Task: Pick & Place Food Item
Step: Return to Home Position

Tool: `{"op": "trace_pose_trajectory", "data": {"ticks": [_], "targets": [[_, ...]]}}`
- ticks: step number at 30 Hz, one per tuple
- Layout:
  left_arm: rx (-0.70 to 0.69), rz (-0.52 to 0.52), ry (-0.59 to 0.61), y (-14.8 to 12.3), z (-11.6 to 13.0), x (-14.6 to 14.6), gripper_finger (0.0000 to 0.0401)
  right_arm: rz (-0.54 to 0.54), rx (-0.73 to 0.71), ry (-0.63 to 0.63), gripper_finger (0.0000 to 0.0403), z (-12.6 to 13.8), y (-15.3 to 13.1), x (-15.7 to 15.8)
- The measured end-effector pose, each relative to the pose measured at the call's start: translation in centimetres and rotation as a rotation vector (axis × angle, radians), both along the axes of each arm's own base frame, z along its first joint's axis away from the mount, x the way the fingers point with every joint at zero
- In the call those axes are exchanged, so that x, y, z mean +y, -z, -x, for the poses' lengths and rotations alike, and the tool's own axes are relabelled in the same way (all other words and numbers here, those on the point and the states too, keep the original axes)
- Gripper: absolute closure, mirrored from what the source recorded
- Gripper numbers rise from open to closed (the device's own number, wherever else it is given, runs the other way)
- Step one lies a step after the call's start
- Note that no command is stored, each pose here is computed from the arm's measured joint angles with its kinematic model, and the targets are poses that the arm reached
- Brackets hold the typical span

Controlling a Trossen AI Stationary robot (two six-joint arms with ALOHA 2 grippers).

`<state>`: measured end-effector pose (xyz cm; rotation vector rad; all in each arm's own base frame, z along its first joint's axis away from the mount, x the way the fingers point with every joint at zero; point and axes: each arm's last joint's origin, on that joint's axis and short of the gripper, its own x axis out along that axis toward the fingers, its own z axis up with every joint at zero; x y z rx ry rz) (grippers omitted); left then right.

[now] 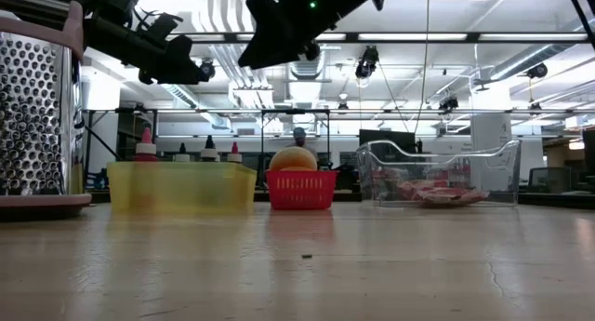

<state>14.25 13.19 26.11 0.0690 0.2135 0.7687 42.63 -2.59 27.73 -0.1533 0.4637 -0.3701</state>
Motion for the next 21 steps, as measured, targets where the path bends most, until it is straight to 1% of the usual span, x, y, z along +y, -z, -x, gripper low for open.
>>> {"op": "trace_pose_trajectory", "data": {"ticks": [3, 7, 13, 17, 21], "targets": [[0.0, 0.0, 0.0, 0.0, 0.0, 0.0, 0.0178, -0.028, -0.03, -0.039, 0.0233, 0.0, 0.4, 0.0], [0.0, 0.0, 0.0, 0.0, 0.0, 0.0, 0.0178, -0.04, -0.145, -0.114, 0.0241, 0.0, 1.4, 0.3], [0.0, 0.0, 0.0, 0.0, 0.0, 0.0, 0.0178, -0.06, -0.29, -0.227, 0.0252, 0.7, 3.2, -0.3], [0.0, 0.0, 0.0, 0.0, 0.0, 0.0, 0.0178, -0.105, -0.321, -0.254, 0.0251, 1.5, 3.7, -0.4], [0.0, 0.0, 0.0, 0.0, 0.0, 0.0, 0.0178, -0.08, -0.4, -0.262, 0.0247, 2.2, 4.4, -0.3]]}}
